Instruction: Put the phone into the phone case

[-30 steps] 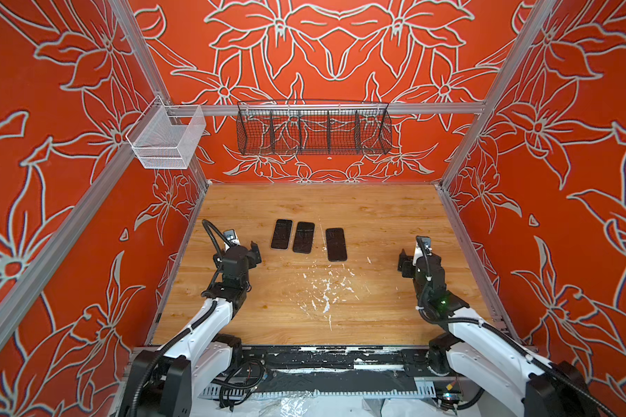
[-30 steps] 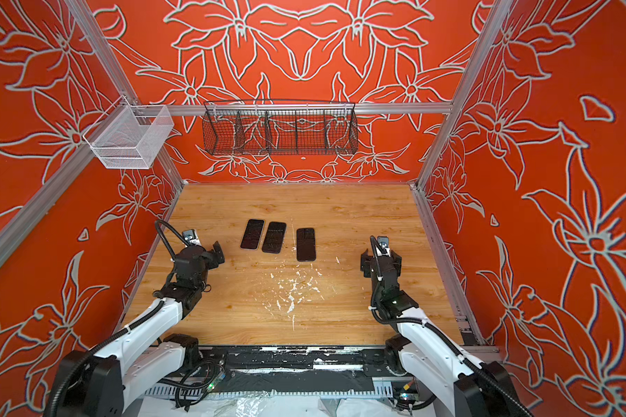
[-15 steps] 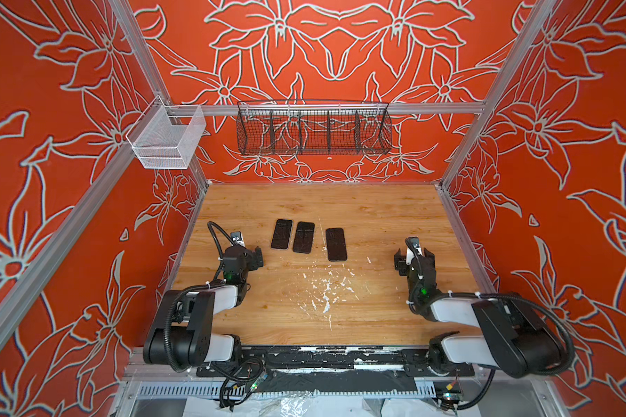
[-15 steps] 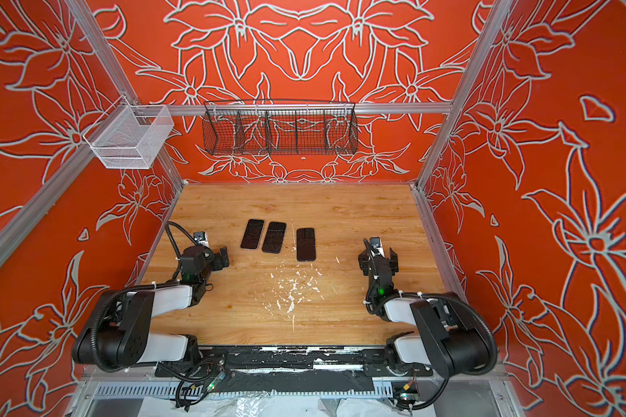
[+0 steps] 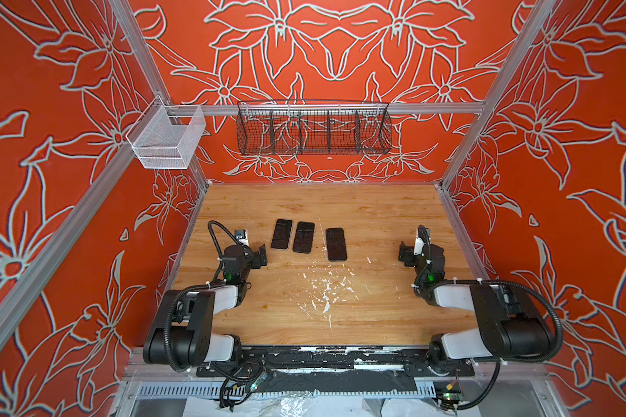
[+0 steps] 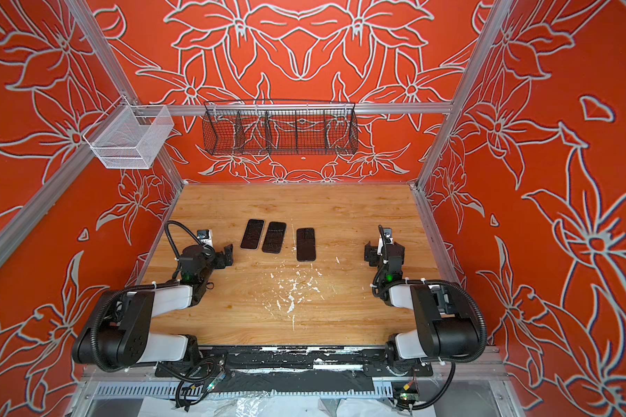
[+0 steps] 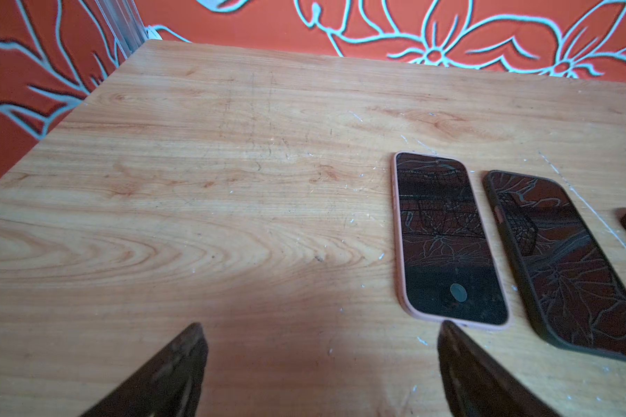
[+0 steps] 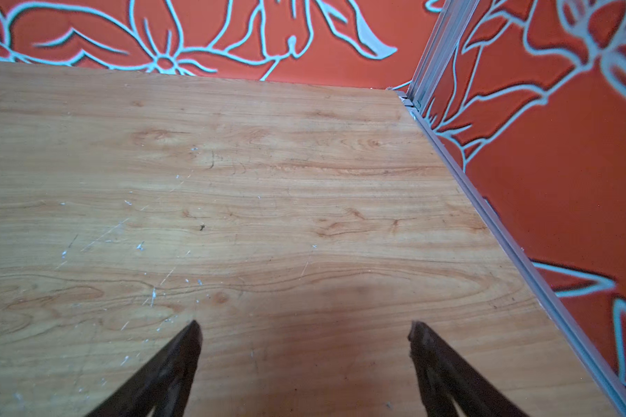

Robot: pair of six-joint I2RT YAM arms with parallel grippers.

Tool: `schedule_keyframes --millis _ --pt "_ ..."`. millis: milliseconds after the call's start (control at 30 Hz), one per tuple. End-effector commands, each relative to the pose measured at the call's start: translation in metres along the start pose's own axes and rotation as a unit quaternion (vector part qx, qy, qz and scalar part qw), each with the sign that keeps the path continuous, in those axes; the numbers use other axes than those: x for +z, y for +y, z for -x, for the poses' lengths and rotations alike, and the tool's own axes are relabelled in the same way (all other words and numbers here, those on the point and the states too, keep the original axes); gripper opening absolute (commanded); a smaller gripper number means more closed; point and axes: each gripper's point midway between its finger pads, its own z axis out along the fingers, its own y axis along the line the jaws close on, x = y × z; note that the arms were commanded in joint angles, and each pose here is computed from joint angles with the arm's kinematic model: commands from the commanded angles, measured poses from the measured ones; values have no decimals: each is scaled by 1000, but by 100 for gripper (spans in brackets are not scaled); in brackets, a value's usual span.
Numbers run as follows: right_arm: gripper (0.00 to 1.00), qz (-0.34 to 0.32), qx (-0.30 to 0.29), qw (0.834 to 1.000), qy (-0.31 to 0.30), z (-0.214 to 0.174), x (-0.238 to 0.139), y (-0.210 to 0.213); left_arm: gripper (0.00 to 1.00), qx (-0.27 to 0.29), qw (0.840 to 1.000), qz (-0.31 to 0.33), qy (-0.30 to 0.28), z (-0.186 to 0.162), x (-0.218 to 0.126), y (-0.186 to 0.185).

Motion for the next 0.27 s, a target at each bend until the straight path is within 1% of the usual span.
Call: schedule_keyframes --millis 0,100,133,233 --pt "93 11 6 1000 -2 4 2 3 97 7 1000 -8 -8 4 1 -2" --pt "95 11 7 1000 -6 5 2 3 97 5 1000 -10 -6 4 2 -3" --pt "98 11 7 1000 -5 5 2 3 97 6 1000 -10 -6 4 2 -2" --pt "98 11 8 1000 -8 5 1 3 97 7 1000 -9 -9 4 1 -2"
